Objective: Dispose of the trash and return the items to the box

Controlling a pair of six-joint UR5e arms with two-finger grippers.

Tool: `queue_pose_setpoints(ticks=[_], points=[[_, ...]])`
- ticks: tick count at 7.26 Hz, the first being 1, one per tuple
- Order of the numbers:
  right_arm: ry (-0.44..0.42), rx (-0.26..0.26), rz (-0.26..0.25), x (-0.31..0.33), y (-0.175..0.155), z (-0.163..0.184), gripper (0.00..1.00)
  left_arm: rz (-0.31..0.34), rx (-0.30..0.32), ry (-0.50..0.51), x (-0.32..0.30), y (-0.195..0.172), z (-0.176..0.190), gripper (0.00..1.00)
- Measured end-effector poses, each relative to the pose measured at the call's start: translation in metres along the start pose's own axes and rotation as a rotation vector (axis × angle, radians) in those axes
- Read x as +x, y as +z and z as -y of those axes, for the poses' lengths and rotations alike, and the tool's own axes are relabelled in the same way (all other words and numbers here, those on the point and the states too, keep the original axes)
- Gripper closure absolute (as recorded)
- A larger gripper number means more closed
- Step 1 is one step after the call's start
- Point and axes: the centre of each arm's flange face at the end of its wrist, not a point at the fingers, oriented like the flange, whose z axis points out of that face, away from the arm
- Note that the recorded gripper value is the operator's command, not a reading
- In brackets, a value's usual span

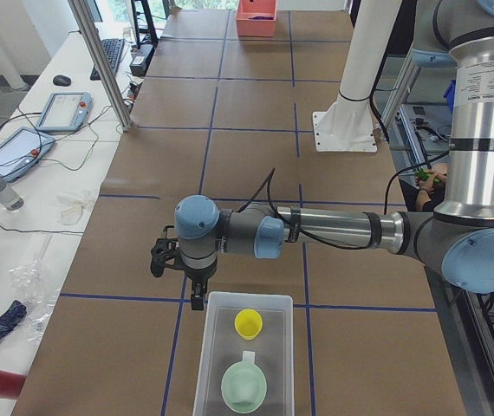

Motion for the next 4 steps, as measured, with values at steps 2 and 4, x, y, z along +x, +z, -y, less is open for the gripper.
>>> queue_pose_setpoints(ticks=[2,4], points=[[0.0,0.001,0.0,-0.0004,-0.0003,0.0005,0.0,0.0,0.001,0.001,0.0006,-0.0006,0.0009,0.0],[0.0,0.0,0.0,0.0,0.0,0.0006,0.0,0.0,0.002,0.002,0.0009,-0.0009,0.0012,0.0]])
